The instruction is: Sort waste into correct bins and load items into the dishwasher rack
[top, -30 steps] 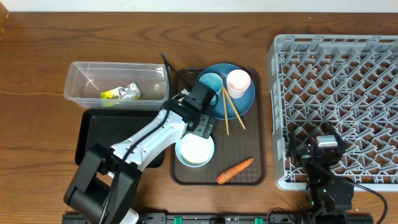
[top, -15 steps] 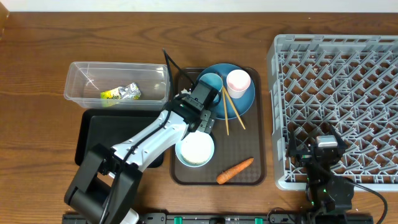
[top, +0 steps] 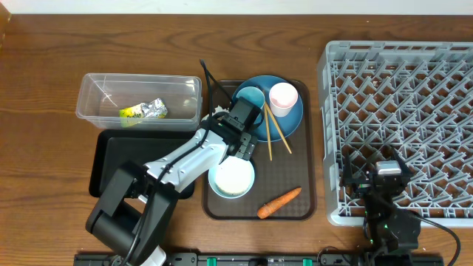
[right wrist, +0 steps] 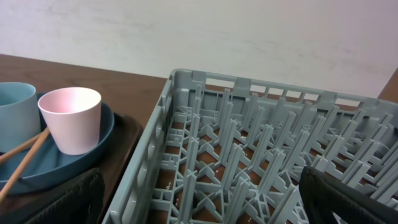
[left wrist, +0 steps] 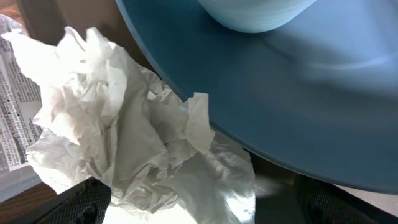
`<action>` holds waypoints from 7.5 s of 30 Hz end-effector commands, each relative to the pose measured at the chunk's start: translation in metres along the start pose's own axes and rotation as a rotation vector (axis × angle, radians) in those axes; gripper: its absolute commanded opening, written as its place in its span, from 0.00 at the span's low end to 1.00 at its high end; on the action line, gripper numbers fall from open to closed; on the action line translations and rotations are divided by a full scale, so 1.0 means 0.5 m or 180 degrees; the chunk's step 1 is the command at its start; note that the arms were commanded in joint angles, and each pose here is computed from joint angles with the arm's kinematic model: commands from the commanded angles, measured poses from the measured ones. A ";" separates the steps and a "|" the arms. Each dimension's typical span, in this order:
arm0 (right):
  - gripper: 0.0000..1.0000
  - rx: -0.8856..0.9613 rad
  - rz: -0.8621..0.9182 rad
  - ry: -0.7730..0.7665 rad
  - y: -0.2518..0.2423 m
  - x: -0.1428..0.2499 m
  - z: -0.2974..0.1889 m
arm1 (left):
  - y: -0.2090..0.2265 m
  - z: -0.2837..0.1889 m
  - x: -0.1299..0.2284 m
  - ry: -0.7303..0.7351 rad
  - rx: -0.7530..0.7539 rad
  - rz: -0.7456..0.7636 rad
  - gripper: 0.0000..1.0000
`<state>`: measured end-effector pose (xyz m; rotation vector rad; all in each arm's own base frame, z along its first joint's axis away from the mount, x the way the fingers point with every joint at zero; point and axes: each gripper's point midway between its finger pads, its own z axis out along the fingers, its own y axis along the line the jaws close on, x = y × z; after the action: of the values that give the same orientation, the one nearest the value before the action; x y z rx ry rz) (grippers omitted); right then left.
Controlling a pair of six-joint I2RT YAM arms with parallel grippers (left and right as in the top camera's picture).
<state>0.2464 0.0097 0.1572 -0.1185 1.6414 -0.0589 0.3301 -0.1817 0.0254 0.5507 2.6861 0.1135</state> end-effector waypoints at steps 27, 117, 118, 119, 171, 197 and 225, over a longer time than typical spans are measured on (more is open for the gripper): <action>0.99 0.0016 0.0022 0.0011 -0.001 0.003 0.000 | 0.032 -0.025 -0.011 -0.0113 -0.0231 0.0028 0.06; 0.99 0.0016 0.0022 0.0011 -0.001 0.003 0.000 | 0.068 -0.109 0.037 0.0282 0.0883 -0.1342 0.92; 0.99 0.0016 0.0022 0.0011 -0.001 0.003 0.000 | 0.064 -0.104 0.037 0.0293 0.0887 -0.1325 0.91; 0.99 0.0016 0.0022 0.0011 -0.001 0.003 0.000 | 0.059 -0.101 0.037 0.0299 0.0893 -0.1306 0.90; 0.99 0.0016 0.0022 0.0013 -0.001 0.003 0.000 | 0.027 0.002 0.060 0.0420 0.0165 -0.0878 0.40; 0.99 0.0016 0.0022 0.0013 -0.001 0.003 0.000 | 0.054 -0.162 -0.010 -0.0284 0.0319 -0.0747 0.06; 0.99 0.0016 0.0022 0.0011 -0.001 0.003 0.000 | 0.277 -0.332 -0.084 -0.1470 -0.0313 -0.1719 0.06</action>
<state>0.2464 0.0097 0.1572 -0.1189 1.6414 -0.0592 0.3451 -0.0934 0.2151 -0.0709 2.2773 -0.0989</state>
